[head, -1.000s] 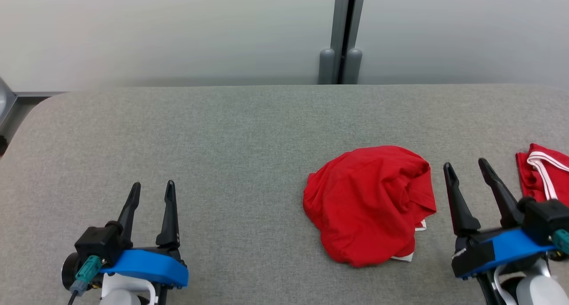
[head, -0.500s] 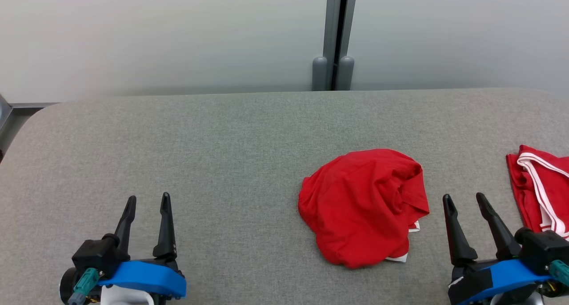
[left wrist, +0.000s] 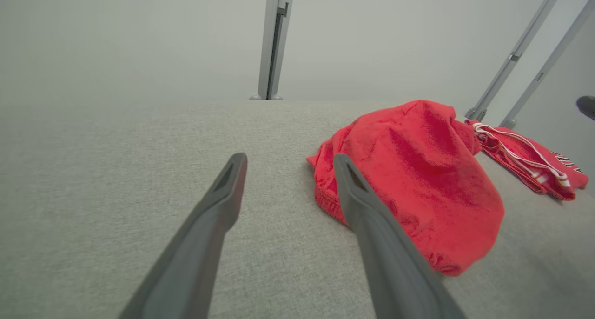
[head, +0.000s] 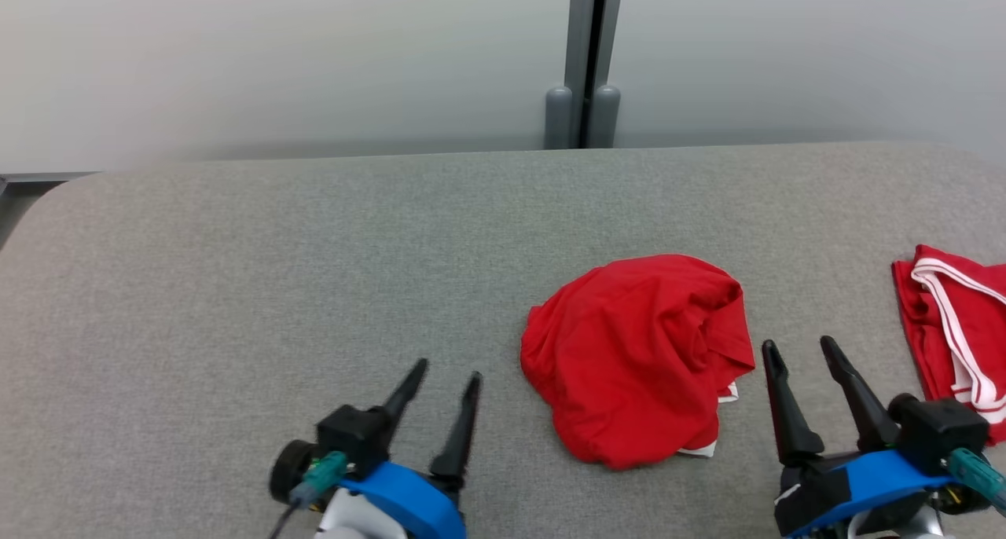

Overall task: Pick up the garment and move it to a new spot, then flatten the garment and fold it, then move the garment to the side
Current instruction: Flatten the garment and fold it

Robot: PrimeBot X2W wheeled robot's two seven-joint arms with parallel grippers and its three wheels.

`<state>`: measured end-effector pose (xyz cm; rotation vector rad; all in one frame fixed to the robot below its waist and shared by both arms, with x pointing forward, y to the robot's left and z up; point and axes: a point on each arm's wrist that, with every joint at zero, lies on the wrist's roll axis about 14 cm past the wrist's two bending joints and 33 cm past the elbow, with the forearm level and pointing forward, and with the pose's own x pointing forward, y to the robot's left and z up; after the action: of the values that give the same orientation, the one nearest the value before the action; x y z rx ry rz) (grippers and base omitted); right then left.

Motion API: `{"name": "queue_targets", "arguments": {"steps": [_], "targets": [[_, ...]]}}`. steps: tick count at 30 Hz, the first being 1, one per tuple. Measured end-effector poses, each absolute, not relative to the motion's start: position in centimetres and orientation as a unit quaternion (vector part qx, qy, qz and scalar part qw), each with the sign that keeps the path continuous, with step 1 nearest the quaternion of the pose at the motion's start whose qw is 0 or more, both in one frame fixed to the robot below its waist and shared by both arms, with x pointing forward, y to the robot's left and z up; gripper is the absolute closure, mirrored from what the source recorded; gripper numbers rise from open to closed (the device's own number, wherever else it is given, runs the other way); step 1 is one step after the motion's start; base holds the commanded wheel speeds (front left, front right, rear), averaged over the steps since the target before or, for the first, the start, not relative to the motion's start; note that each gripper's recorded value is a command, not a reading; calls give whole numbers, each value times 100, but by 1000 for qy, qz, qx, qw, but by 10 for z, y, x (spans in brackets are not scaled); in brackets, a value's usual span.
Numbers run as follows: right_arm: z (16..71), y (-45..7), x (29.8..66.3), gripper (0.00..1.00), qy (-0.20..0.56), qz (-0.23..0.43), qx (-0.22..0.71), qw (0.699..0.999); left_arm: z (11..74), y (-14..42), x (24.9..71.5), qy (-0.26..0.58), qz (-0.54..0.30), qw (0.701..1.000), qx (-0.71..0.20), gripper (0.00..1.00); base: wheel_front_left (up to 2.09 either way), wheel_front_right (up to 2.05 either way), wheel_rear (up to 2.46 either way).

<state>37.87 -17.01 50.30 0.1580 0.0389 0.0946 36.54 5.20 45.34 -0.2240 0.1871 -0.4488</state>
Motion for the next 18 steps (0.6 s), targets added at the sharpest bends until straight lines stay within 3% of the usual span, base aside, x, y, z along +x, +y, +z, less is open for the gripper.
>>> {"name": "queue_targets", "arguments": {"steps": [9, 18], "targets": [[499, -161, 380, 0, 24, 59, 79, 995, 402, -21, 330, 240, -328, 907, -108, 0, 0, 0, 0], [494, -168, 375, 0, 30, 46, 83, 995, 374, -41, 315, 329, -343, 870, -130, 0, 0, 0, 0]]}}
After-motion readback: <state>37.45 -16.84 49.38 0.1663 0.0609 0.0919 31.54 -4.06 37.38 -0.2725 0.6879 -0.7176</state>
